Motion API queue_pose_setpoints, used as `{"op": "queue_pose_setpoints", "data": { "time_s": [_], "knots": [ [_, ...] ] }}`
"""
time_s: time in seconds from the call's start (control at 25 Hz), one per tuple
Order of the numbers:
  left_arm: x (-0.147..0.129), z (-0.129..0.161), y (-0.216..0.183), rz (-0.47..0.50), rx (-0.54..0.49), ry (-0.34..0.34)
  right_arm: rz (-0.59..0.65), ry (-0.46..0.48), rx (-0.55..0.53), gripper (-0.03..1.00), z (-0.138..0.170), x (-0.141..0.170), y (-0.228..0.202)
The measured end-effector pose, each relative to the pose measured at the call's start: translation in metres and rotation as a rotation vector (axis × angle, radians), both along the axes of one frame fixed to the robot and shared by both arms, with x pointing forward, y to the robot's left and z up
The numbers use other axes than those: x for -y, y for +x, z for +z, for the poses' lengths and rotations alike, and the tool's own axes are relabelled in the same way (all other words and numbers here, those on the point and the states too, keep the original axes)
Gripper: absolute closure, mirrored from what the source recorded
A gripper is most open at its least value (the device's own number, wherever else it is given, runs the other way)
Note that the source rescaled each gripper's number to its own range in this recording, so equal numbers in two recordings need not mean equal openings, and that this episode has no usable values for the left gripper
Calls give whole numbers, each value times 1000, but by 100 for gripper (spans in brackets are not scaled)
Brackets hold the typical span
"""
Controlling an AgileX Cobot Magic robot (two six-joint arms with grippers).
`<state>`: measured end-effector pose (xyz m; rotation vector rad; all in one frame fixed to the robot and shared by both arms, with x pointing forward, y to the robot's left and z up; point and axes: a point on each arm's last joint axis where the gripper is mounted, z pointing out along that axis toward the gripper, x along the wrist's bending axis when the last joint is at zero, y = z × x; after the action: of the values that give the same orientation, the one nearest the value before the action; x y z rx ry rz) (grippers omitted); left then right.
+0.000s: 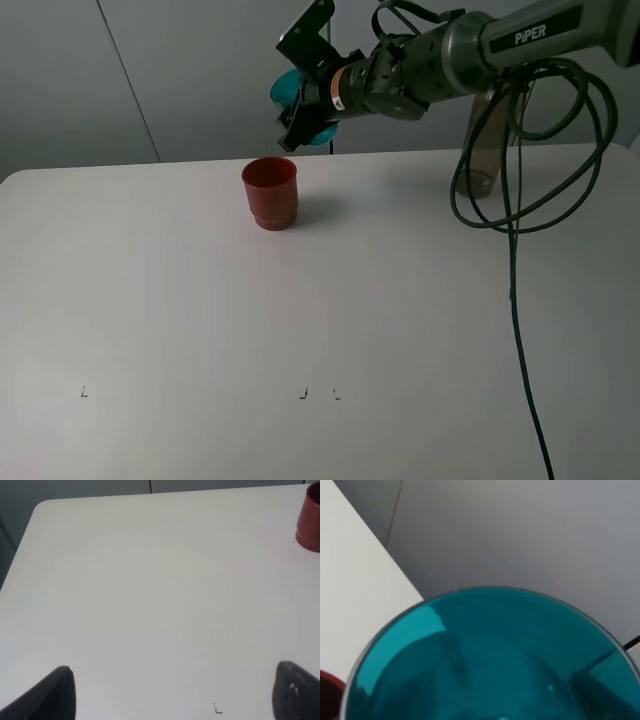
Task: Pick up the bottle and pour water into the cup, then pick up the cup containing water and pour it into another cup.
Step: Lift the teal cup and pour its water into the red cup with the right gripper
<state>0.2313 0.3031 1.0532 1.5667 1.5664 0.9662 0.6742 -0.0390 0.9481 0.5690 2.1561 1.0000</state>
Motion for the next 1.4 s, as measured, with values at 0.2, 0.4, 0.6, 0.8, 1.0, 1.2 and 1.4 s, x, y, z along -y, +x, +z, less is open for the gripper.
{"op": "queue_pose_setpoints", "data": {
  "time_s": [0.2,0.4,0.6,0.8,1.0,1.2,1.4],
  "knots": [
    [0,0,0,0,0,0,-4,11,7,88,4,-2,2],
    [0,0,0,0,0,0,-13,19,-11,88,-10,-7,8],
    [0,0,0,0,0,0,-16,14,-12,88,-13,-8,11],
    [0,0,0,0,0,0,11,-27,17,88,-13,-8,11],
    [0,0,0,0,0,0,59,-101,66,88,-13,-8,11],
    [0,0,0,0,0,0,75,-127,83,88,-13,-8,11],
    [0,0,0,0,0,0,105,-172,113,88,-13,-8,11]
  ]
}}
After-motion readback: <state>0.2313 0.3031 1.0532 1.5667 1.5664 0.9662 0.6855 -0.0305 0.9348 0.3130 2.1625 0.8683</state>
